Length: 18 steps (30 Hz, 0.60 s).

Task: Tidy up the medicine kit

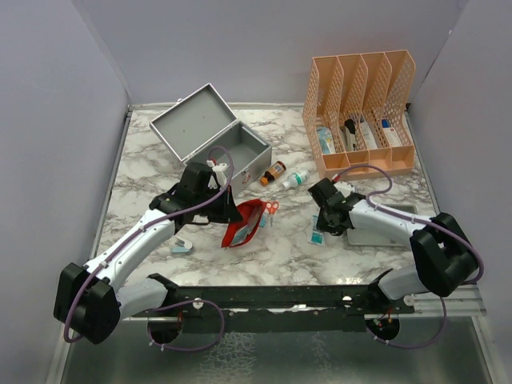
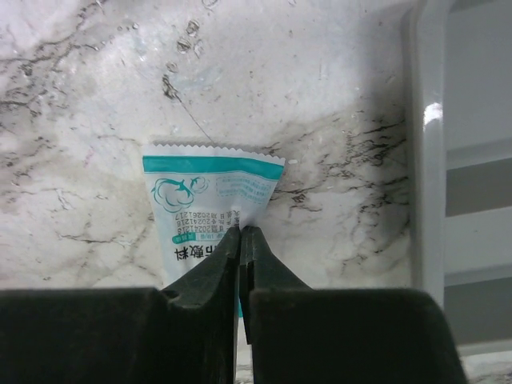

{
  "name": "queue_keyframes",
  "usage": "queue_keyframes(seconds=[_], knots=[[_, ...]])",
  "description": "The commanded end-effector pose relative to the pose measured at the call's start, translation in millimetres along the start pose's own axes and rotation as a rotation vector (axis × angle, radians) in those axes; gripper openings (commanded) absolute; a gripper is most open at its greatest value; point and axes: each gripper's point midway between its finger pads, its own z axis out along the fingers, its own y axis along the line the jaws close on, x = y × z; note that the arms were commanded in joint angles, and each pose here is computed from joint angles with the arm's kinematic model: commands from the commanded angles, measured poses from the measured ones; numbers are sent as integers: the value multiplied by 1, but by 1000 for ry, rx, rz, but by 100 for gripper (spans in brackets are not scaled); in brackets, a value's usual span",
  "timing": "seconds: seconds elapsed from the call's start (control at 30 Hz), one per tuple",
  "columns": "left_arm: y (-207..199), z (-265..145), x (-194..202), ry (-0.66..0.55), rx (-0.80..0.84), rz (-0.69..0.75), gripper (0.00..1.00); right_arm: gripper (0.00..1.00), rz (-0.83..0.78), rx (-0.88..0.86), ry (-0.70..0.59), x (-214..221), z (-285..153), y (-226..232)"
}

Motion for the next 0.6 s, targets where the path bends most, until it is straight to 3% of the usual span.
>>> queue_keyframes(seconds=[0.0,0.27,0.57], knots=[[-16,-4,-13,-30,50,24,0,1,-11,1,71,22,14,-4],[-15,-4,-12,-27,49,23,0,1,10,-115,-21,-14,-25,20],[-19,-8,-15,-42,58,32,0,1,79,-422,-15,-20,-78,75]])
